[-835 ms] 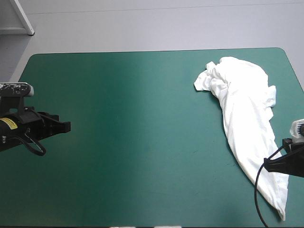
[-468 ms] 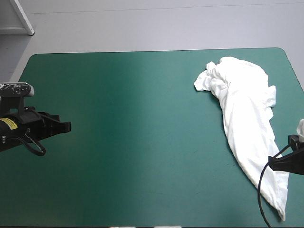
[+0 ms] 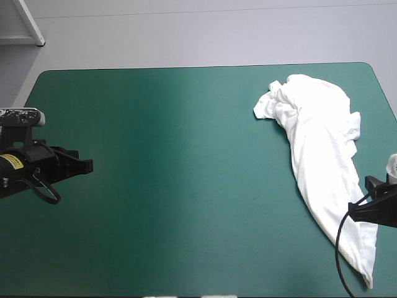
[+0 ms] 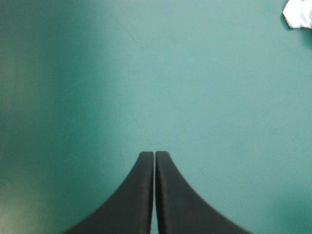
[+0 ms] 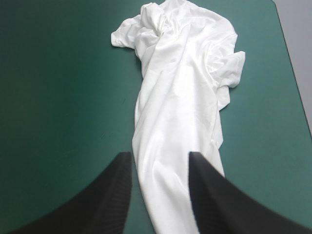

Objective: Fold the cloth

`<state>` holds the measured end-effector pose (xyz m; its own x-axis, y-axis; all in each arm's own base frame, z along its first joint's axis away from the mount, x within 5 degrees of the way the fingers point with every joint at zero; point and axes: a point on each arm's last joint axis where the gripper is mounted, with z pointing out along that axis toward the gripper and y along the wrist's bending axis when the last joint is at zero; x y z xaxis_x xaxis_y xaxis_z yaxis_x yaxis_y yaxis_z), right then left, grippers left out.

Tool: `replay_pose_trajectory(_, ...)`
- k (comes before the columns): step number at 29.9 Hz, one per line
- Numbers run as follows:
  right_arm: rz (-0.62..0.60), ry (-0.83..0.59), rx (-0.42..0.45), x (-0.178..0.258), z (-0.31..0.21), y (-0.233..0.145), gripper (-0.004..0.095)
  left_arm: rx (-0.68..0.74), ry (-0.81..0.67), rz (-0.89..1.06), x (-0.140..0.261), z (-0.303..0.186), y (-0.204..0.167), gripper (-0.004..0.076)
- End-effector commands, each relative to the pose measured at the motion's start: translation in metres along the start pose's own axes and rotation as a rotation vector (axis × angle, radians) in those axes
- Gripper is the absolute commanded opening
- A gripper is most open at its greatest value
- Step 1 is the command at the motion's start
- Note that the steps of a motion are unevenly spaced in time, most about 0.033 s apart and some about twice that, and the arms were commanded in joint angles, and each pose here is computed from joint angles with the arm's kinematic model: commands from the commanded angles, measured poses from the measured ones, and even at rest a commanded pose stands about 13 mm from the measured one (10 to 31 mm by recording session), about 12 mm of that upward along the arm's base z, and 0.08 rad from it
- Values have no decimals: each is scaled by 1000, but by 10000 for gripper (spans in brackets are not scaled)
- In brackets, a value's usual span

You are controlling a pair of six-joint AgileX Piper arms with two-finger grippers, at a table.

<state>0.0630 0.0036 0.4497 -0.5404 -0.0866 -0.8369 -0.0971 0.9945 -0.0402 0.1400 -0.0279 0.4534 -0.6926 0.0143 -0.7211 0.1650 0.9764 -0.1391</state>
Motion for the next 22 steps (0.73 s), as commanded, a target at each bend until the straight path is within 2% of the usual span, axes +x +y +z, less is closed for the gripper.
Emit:
replay_pose_trajectory(1,26,-24,-28,-11,3,3,604,20,-14,-1,0,-9,-3,11)
replay_pose_trajectory(2,30,4,-35,-12,7,3,624,20,-14,-1,0,-9,-3,11)
replay_pose_trajectory(4,36,30,-36,-18,13,4,602,20,-12,-1,0,-9,-3,11)
replay_pose_trajectory(10,25,-13,-15,-76,33,3,517,21,-8,-1,0,-9,-3,11)
replay_pose_trajectory(14,24,2,-17,-119,78,5,517,27,-8,-3,0,-9,-4,11)
replay_pose_trajectory(19,4,102,12,-153,152,6,517,27,-10,-3,0,-9,-4,11)
replay_pose_trajectory(22,34,189,-11,-166,207,5,517,37,-10,-6,0,-9,-5,11)
